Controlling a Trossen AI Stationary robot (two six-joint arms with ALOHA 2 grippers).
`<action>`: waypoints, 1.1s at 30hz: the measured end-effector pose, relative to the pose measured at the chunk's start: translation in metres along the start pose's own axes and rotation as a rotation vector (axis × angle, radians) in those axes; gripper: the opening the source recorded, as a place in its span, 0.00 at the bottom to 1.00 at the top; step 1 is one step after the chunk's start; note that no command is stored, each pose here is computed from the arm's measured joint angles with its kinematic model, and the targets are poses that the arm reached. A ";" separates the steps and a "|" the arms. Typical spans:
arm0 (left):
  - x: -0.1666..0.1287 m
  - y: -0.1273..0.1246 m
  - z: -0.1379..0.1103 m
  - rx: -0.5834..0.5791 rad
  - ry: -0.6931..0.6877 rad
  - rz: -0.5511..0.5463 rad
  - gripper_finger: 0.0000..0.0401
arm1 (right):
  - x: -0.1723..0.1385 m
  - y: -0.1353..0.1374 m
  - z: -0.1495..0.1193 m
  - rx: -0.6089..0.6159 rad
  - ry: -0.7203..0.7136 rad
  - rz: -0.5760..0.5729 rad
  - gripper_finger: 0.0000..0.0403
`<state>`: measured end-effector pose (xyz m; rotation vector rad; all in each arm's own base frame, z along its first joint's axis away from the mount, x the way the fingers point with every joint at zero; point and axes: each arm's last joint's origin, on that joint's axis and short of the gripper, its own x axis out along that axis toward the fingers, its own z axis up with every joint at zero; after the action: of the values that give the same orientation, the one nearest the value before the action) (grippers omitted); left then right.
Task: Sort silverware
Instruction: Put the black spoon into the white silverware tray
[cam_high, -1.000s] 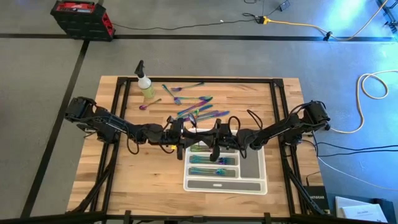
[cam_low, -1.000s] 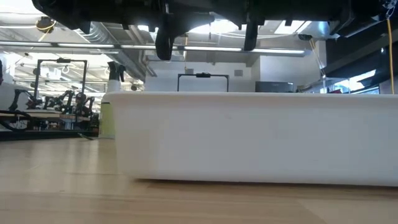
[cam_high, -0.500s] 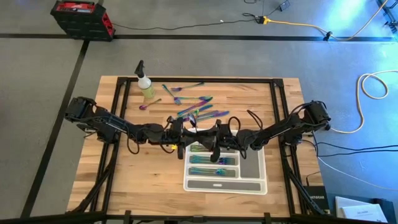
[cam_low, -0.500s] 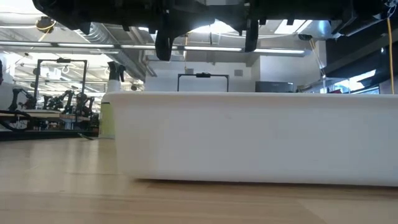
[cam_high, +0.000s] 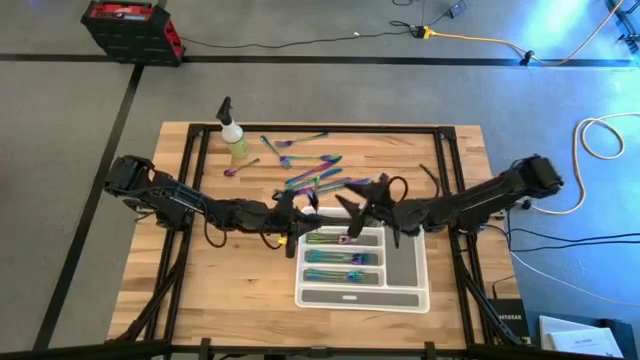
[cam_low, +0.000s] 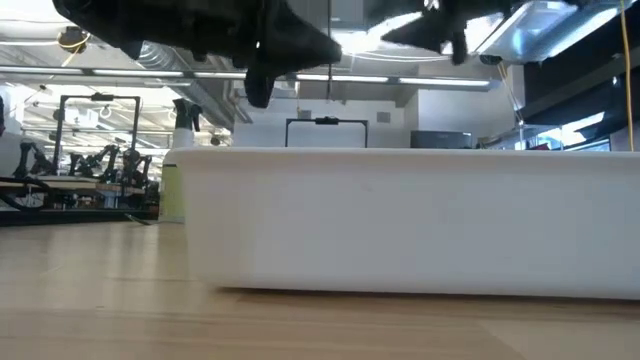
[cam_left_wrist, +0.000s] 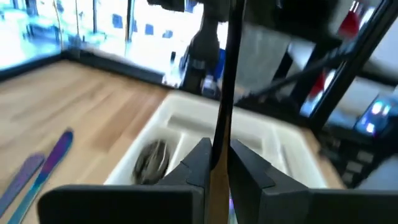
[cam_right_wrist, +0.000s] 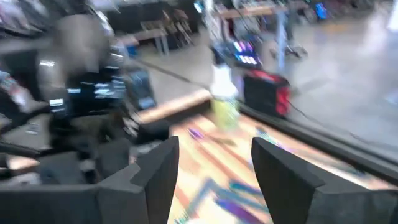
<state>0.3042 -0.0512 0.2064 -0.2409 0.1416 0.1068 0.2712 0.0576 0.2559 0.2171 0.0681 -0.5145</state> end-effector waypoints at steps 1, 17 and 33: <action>0.000 0.002 -0.003 0.014 0.034 0.006 0.06 | -0.004 -0.004 0.000 -0.001 0.033 -0.023 0.46; 0.061 0.016 0.014 0.397 0.554 0.130 0.05 | -0.027 -0.032 -0.011 0.050 0.294 -0.135 0.46; 0.092 0.038 -0.009 0.479 0.780 0.169 0.05 | -0.038 -0.044 -0.025 0.047 0.491 -0.170 0.46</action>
<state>0.3893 -0.0083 0.1751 0.2229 0.9525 0.1391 0.2165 0.0443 0.2280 0.3823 0.5569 -0.6237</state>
